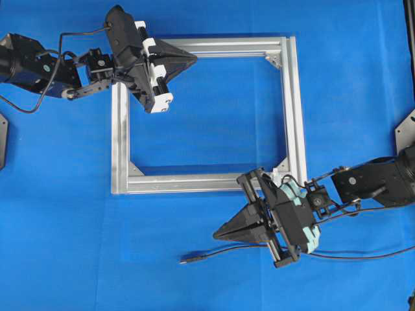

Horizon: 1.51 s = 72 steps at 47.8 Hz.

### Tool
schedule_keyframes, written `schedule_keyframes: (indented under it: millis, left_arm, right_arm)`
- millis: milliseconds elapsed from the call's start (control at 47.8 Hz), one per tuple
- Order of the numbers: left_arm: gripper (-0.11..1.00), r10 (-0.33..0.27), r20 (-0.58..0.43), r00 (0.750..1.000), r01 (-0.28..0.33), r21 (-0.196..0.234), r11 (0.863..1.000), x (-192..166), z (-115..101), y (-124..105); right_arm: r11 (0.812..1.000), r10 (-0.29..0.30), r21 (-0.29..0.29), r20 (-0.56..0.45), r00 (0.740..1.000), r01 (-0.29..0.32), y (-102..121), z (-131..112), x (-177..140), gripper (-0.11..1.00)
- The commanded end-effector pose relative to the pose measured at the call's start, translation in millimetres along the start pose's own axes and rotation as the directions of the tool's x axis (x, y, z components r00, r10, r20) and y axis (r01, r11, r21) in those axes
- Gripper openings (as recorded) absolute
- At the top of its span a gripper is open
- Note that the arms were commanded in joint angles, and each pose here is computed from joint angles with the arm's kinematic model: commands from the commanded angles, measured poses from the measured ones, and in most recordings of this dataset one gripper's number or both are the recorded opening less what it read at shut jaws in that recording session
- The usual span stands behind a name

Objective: Insert the wire through the string loop located on the right side.
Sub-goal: 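Lower the open right gripper over the black USB cable near its plug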

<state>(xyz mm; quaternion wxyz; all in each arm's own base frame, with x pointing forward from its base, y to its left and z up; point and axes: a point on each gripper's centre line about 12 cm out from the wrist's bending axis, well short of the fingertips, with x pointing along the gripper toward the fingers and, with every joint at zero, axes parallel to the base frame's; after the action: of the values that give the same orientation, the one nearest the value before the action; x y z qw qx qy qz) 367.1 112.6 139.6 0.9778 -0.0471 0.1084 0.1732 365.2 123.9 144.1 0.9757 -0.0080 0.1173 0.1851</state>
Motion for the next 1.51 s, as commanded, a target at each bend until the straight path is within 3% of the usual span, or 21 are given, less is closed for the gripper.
schedule_keyframes:
  millis: [0,126,293,356,461,754,1026,1487]
  left_arm:
    - [0.00,-0.006,0.040,0.999,0.006,0.002,1.000,-1.5,13.3,-1.7]
    - [0.00,-0.005,0.043,0.999,0.005,0.001,1.000,-1.3,14.4,-1.6]
    - [0.00,-0.008,0.043,0.999,0.008,0.002,1.000,-0.9,14.3,-2.4]
    - [0.00,-0.006,0.046,0.999,0.006,0.002,1.000,-0.8,15.5,-1.9]
    - [0.00,-0.006,0.044,0.999,0.006,0.002,1.000,-1.1,14.9,-1.8]
    - [0.00,-0.006,0.044,0.999,0.006,0.002,1.000,-1.1,14.9,-1.8]
    - [0.00,-0.008,0.043,0.999,0.008,0.002,1.000,-1.4,14.4,-2.3]
    - [0.00,-0.008,0.040,0.999,0.008,0.001,1.000,-1.7,13.7,-2.3]
  right_arm:
    - [1.000,0.005,0.005,0.044,0.999,-0.006,2.1,15.0,-1.2,0.01]
    - [1.000,0.014,0.025,0.052,0.999,-0.015,6.0,16.2,-0.8,0.25]
    - [0.999,0.019,0.038,0.052,0.998,-0.021,11.6,16.2,-0.5,0.76]
    - [0.999,0.014,0.044,0.051,0.999,-0.016,11.0,15.7,-0.8,0.89]
    - [0.999,0.008,0.051,0.049,0.999,-0.010,10.3,15.4,-0.8,0.85]
    - [0.997,-0.007,0.074,0.033,0.999,0.004,9.6,10.8,5.1,0.86]
    - [0.995,0.000,0.104,-0.022,1.000,0.003,21.4,-12.1,21.8,0.86]
    - [0.981,-0.060,0.177,-0.123,0.991,0.081,21.9,-55.8,40.9,0.86]
